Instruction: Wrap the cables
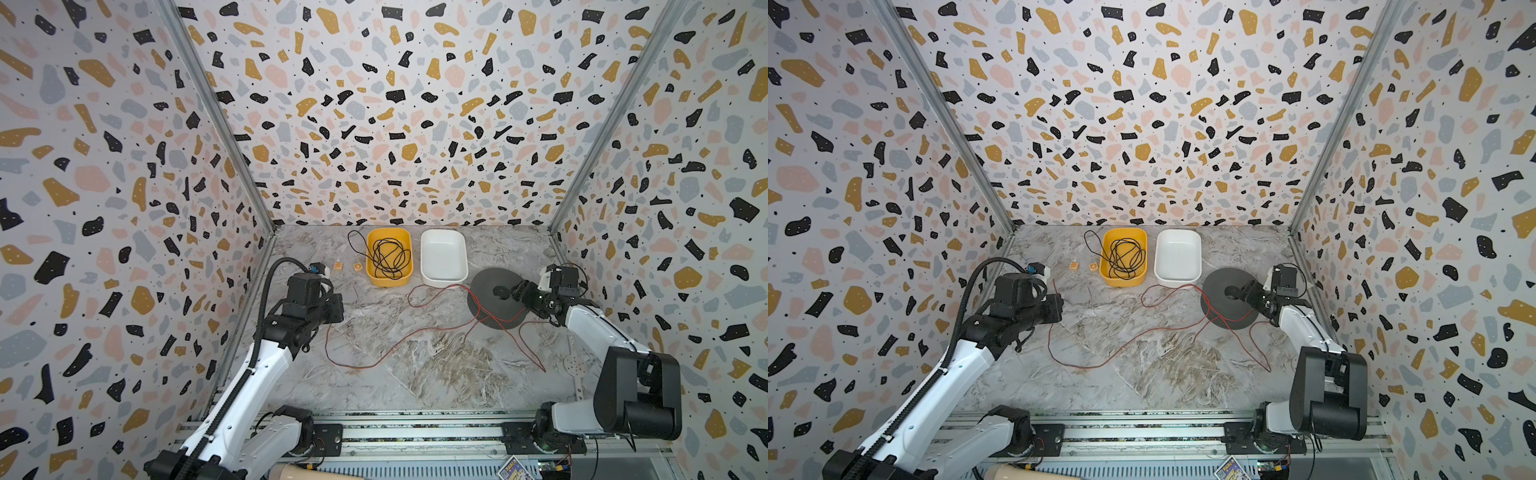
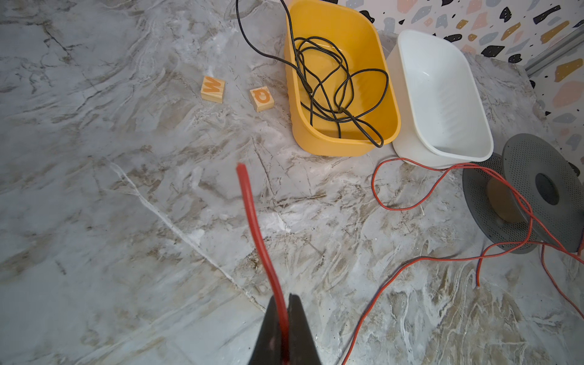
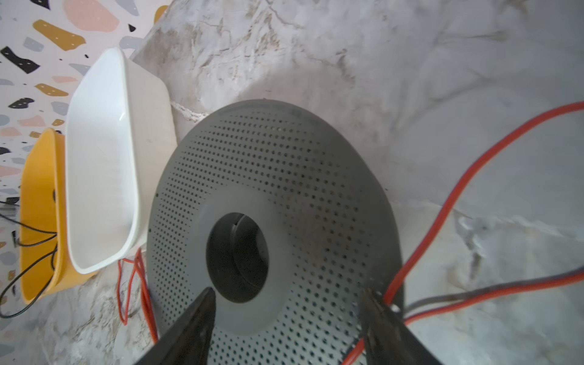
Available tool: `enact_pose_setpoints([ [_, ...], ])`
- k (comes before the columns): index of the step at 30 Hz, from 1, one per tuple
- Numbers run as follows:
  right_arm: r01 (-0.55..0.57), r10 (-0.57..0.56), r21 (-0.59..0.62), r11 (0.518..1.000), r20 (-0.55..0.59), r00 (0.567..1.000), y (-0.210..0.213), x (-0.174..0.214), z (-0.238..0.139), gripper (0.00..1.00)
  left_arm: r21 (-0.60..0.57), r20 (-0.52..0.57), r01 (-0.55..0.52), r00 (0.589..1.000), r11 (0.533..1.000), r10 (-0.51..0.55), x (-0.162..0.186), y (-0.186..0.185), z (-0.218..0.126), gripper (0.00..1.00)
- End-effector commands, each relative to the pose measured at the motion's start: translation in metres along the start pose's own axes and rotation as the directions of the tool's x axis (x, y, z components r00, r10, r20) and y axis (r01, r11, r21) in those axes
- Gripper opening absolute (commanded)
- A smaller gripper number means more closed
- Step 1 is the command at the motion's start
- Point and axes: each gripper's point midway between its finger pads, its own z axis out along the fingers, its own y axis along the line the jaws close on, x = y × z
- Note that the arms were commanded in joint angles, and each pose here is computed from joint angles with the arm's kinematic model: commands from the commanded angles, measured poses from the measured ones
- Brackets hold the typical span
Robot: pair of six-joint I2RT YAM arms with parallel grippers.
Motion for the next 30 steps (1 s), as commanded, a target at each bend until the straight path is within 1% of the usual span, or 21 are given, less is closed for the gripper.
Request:
enact_pose_setpoints([
  [1, -0.014, 0.014, 0.066, 0.998, 0.005, 1.0, -0.019, 0.007, -0.014, 0.72, 0.024, 0.03, -0.006, 1.0, 1.0, 0.005, -0.008, -0.007, -0.006, 0.0],
  [4, -0.023, 0.021, 0.078, 0.997, 0.019, 1.0, -0.025, 0.008, -0.02, 0.72, 0.024, 0.042, -0.009, 0.999, 1.0, 0.008, -0.012, -0.008, -0.008, 0.0],
  [7, -0.029, 0.028, 0.078, 0.997, 0.013, 1.0, -0.031, 0.013, -0.019, 0.73, 0.026, 0.043, -0.01, 0.999, 1.0, 0.009, -0.015, -0.009, -0.008, 0.0],
  [9, -0.043, 0.043, 0.029, 0.999, -0.007, 0.999, -0.031, 0.018, -0.013, 0.73, 0.027, 0.045, -0.01, 0.999, 1.0, 0.009, -0.016, -0.01, -0.009, 0.0],
  [11, -0.05, 0.049, -0.055, 0.997, -0.026, 0.998, -0.024, 0.02, -0.009, 0.72, 0.026, 0.042, -0.011, 0.999, 1.0, 0.01, -0.017, -0.01, -0.009, 0.0],
  [12, -0.055, 0.052, -0.087, 0.995, -0.032, 0.998, -0.021, 0.019, -0.008, 0.71, 0.025, 0.045, -0.013, 0.999, 1.0, 0.012, -0.018, -0.01, -0.01, 0.0],
  [14, -0.051, 0.05, -0.092, 0.994, -0.011, 0.999, -0.019, 0.009, -0.012, 0.66, 0.022, 0.042, -0.015, 0.999, 1.0, 0.014, -0.018, -0.01, -0.01, 0.0],
  [16, -0.046, 0.048, -0.058, 0.997, 0.025, 0.999, -0.02, -0.001, -0.02, 0.64, 0.014, 0.037, -0.017, 0.999, 1.0, 0.016, -0.016, -0.008, -0.011, 0.0],
  [18, -0.073, 0.074, -0.015, 0.997, 0.054, 0.996, -0.022, -0.009, -0.031, 0.64, 0.012, 0.032, -0.017, 0.999, 1.0, 0.016, -0.015, -0.008, -0.011, 0.0],
  [19, -0.102, 0.102, -0.015, 0.995, 0.058, 0.993, -0.021, -0.01, -0.036, 0.64, 0.012, 0.032, -0.015, 0.999, 1.0, 0.015, -0.014, -0.008, -0.011, 0.0],
  [21, -0.103, 0.107, -0.048, 0.993, 0.073, 0.992, -0.009, -0.015, -0.046, 0.65, 0.016, 0.038, -0.005, 0.999, 1.0, 0.004, -0.012, -0.008, -0.008, 0.0],
  [24, -0.113, 0.115, -0.021, 0.993, 0.161, 0.98, -0.008, -0.032, -0.063, 0.66, 0.017, 0.018, -0.003, 1.0, 1.0, 0.002, -0.009, -0.008, -0.004, 0.0],
  [26, -0.087, 0.091, -0.033, 0.996, 0.208, 0.974, -0.002, -0.045, -0.07, 0.66, 0.017, 0.012, -0.005, 1.0, 1.0, 0.005, -0.008, -0.009, -0.004, 0.0],
  [30, -0.037, 0.048, -0.058, 0.998, 0.207, 0.977, 0.008, -0.067, -0.059, 0.66, 0.036, 0.016, -0.014, 1.0, 0.999, 0.013, -0.007, -0.013, -0.005, 0.0],
])
